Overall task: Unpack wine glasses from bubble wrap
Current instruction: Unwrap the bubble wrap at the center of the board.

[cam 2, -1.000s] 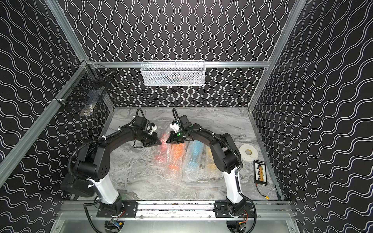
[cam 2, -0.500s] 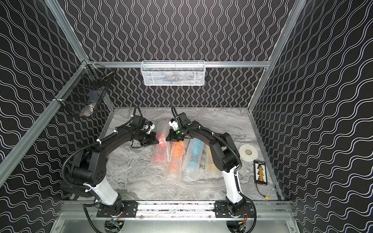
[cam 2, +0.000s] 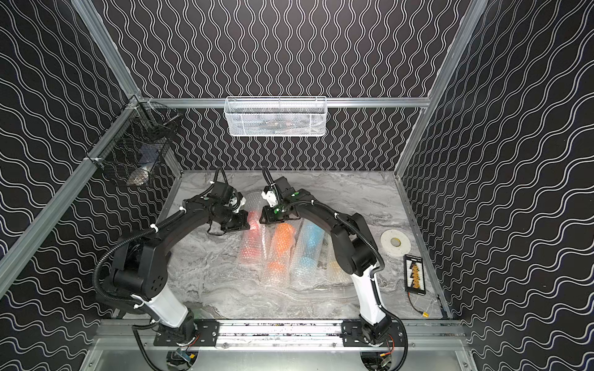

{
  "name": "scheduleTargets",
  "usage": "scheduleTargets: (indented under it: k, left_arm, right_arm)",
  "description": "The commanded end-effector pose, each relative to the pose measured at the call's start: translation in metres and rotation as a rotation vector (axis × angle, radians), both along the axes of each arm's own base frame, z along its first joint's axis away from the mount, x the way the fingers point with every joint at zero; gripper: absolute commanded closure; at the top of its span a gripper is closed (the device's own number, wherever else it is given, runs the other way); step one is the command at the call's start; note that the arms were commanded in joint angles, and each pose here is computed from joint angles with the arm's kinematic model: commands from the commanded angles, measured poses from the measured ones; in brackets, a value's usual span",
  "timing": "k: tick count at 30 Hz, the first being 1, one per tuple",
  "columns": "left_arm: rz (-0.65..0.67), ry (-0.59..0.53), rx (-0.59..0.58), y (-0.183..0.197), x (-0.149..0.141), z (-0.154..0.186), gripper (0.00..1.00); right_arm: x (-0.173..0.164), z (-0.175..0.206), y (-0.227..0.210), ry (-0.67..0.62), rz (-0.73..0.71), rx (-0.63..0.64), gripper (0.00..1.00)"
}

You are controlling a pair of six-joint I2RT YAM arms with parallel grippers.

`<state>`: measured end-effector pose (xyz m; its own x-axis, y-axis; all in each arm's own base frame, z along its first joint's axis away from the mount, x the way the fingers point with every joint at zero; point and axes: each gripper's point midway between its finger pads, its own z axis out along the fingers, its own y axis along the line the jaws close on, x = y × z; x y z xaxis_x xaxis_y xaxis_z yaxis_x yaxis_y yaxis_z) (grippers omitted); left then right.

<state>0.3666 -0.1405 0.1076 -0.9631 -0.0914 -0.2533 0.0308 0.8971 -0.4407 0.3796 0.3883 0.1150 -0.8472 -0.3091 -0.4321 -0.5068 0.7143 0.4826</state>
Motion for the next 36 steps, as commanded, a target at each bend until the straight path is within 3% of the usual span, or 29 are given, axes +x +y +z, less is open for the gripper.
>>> scheduleTargets:
  k: [1,17,36]
  left_arm:
    - [-0.028,-0.002,-0.002,-0.002,-0.003,-0.001,1.0]
    - [-0.031,0.018,-0.053,-0.011,-0.001,-0.002,1.0]
    - [-0.035,0.012,-0.056,-0.012,-0.001,0.0,1.0]
  right_arm:
    - [0.003,0.011,-0.002,-0.056,0.012,-0.011,0.61]
    - [-0.003,-0.009,0.016,-0.092,0.029,-0.096,0.56]
    - [-0.006,-0.033,0.009,-0.133,0.022,-0.247,0.63]
